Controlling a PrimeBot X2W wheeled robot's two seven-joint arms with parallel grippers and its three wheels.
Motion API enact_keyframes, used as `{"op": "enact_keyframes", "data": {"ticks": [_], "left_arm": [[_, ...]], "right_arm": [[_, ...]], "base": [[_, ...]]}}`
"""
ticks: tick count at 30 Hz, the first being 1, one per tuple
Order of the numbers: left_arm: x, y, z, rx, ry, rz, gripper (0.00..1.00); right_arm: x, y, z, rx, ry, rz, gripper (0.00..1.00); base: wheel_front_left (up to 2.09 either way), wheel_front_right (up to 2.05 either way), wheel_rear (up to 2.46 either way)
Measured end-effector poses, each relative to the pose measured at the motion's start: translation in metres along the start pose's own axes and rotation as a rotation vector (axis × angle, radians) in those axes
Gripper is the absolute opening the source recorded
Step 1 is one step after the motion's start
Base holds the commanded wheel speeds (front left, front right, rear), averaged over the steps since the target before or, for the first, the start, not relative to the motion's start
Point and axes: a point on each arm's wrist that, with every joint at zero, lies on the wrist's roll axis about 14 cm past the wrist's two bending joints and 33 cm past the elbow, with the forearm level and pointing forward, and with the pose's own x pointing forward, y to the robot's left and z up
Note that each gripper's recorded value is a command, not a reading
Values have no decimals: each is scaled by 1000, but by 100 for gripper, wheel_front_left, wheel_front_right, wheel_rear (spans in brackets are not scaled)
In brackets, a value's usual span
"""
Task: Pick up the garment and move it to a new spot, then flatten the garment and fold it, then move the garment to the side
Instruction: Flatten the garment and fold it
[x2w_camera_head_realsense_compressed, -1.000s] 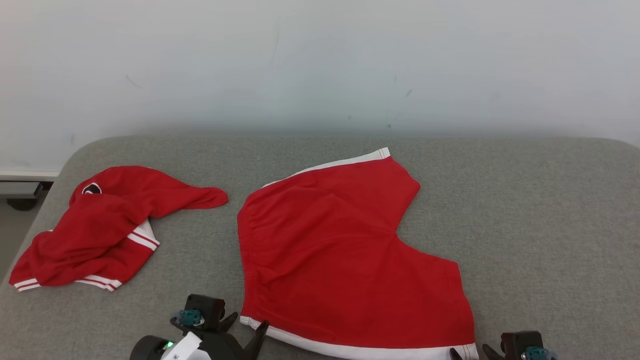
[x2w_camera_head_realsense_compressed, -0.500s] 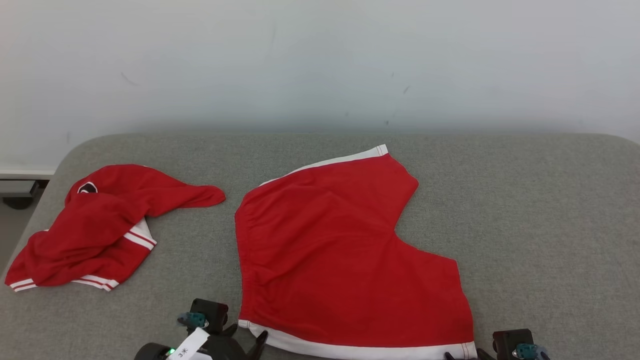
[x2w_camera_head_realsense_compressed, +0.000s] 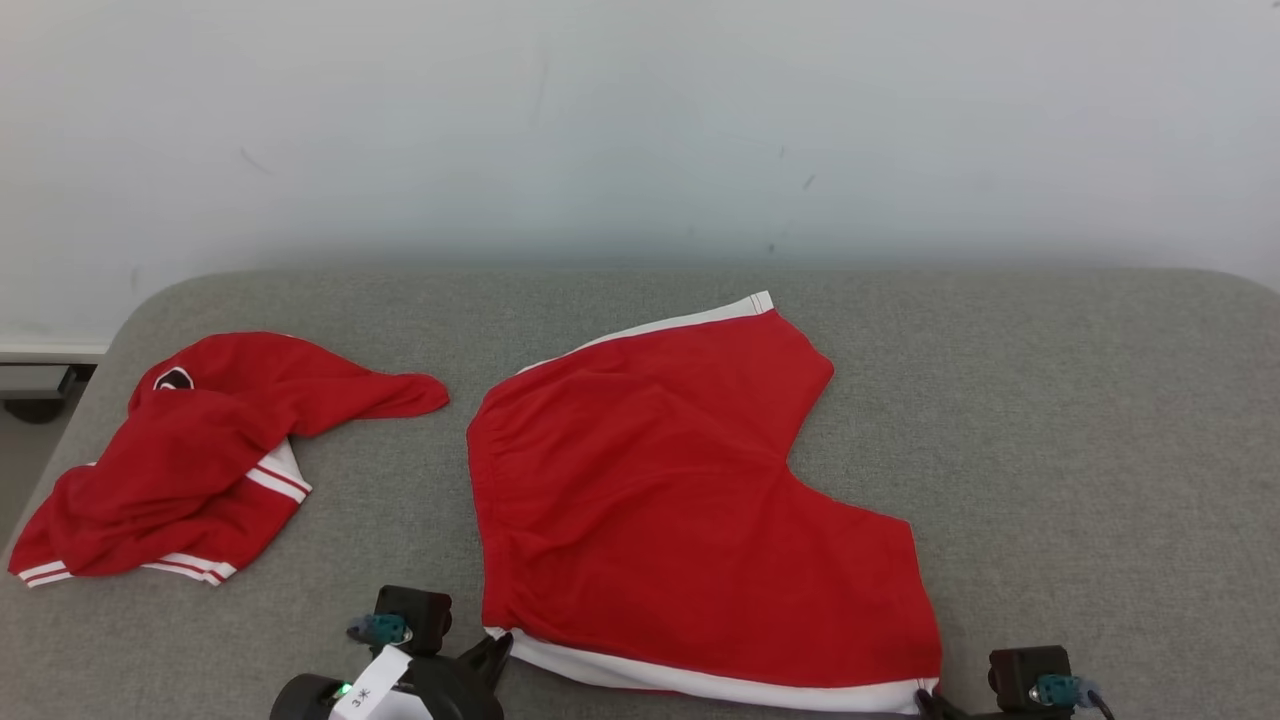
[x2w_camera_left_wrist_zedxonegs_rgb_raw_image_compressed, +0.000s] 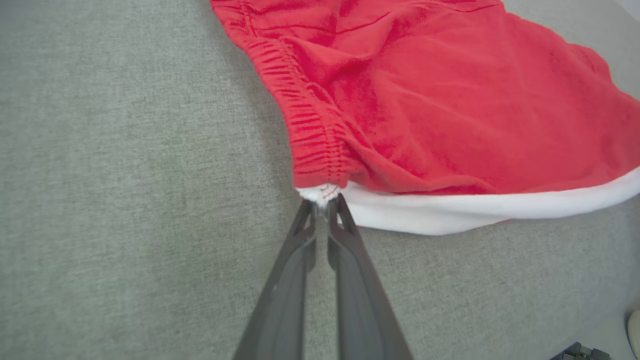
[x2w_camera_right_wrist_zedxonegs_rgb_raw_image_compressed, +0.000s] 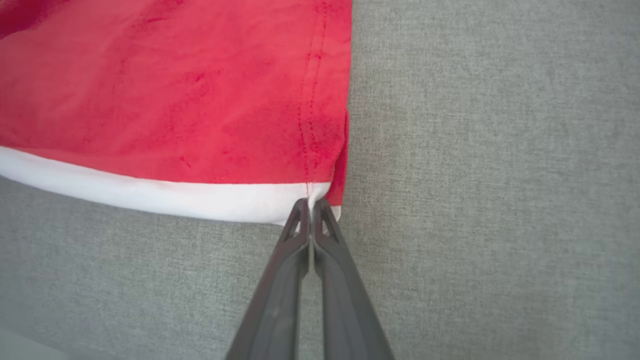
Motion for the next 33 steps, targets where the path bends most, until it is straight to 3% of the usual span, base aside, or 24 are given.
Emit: {"op": "enact_keyframes", "data": {"ticks": [6, 15, 23, 33], "left_arm": [[-3, -1, 14, -49, -78, -5, 0], [-1, -11, 37, -86, -142, -28, 0], [10, 3, 95, -78, -209, 6, 0], [27, 39, 134, -124, -235, 77, 0]], "right_arm": [[-8, 4, 31, 35, -113, 35, 0], [-11, -3, 117, -69, -300, 89, 0], [15, 15, 174, -211, -284, 164, 0], [68, 17, 222, -325, -209, 155, 0]], "base": [[0, 0, 0], [0, 0, 0], [0, 0, 0], [0, 0, 0]]}}
